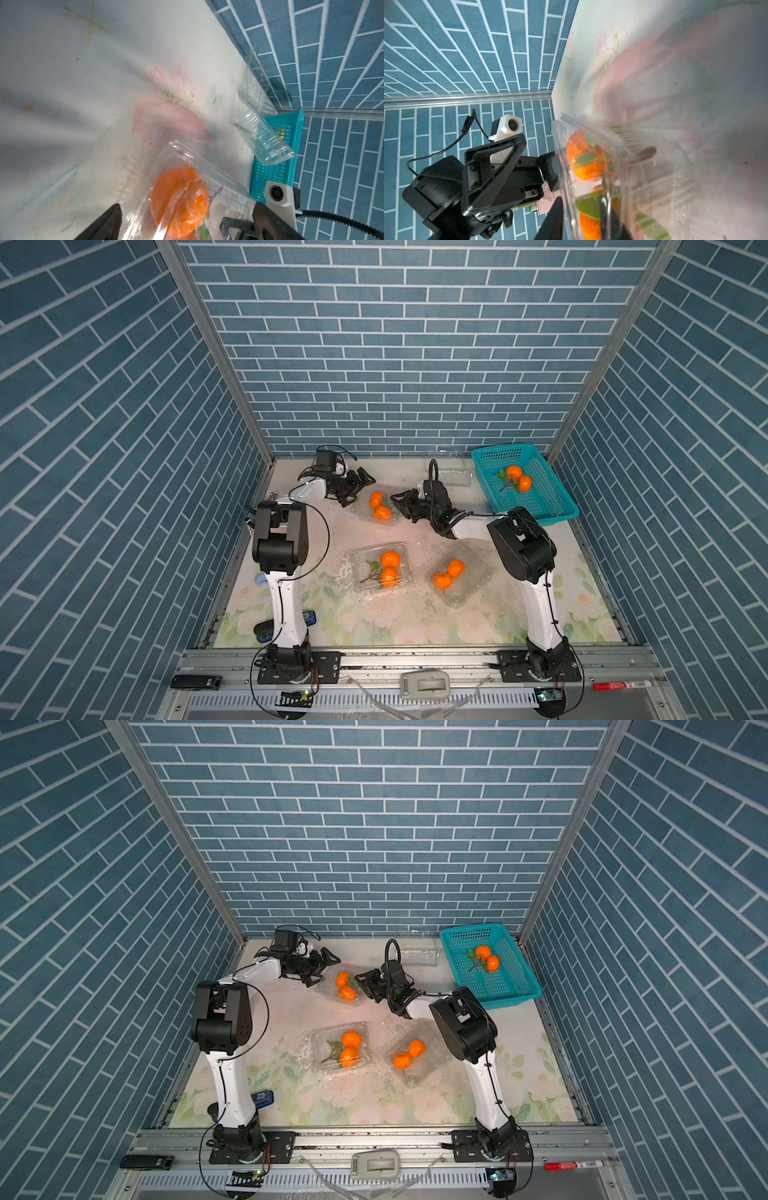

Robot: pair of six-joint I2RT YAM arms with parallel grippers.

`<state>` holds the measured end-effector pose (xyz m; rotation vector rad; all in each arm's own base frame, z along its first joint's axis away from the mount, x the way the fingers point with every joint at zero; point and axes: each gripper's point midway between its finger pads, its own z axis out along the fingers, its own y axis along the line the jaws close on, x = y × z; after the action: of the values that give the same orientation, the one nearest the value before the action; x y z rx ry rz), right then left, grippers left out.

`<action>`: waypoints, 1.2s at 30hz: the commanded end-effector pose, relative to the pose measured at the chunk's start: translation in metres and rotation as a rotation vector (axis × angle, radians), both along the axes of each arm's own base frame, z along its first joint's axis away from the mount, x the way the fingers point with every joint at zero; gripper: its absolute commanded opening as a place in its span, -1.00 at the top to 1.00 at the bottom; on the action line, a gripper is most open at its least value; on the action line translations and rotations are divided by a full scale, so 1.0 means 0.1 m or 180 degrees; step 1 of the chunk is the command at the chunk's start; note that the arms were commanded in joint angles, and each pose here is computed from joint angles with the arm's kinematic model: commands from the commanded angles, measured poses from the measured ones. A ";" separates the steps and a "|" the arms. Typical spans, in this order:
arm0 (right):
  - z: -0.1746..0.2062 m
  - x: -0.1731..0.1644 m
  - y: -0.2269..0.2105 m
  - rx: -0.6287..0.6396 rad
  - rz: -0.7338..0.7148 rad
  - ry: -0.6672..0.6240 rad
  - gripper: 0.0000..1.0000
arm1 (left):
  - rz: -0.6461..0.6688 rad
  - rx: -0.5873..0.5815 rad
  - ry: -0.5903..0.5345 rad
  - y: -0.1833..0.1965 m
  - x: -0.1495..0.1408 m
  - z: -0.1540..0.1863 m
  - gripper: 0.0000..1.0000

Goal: Take oranges out of containers
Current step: Open the packing box at the center of the board.

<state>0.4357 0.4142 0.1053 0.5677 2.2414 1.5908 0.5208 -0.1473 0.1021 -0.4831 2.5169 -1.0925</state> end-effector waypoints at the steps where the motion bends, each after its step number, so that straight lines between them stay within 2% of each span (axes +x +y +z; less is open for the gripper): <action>1: 0.15 0.01 0.06 0.0273 -0.0123 0.0005 0.40 | -0.0142 -0.0197 -0.0034 -0.18 -0.09 0.18 -0.99; 6: 0.12 0.05 -0.01 0.0403 -0.0288 0.0095 0.46 | -0.0117 -0.0188 -0.0030 -0.12 -0.09 0.20 -0.99; 15: 0.16 0.27 -0.31 0.0536 -0.0731 0.0158 0.63 | 0.0246 -0.0351 -0.0187 0.29 0.01 0.43 -0.99; 25: 0.29 0.52 -0.43 0.0728 -0.1070 0.0152 0.67 | 0.0351 -0.0347 -0.0208 0.35 -0.03 0.44 -0.99; 32: 0.45 0.74 -0.53 0.0799 -0.1345 0.0110 0.68 | 0.0533 -0.0504 -0.0421 0.41 -0.07 0.67 -0.99; 33: 0.29 0.77 -0.54 0.0731 -0.1385 0.0167 0.69 | 0.0554 -0.0540 -0.0454 0.40 -0.07 0.70 -0.99; 36: 0.28 0.81 -0.57 0.0718 -0.1495 0.0169 0.69 | 0.0594 -0.0613 -0.0489 0.33 -0.09 0.69 -0.99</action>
<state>0.5065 0.3659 0.1497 1.0075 1.8200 1.6421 0.5064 -0.1097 0.1531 -0.6668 2.2809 -1.2231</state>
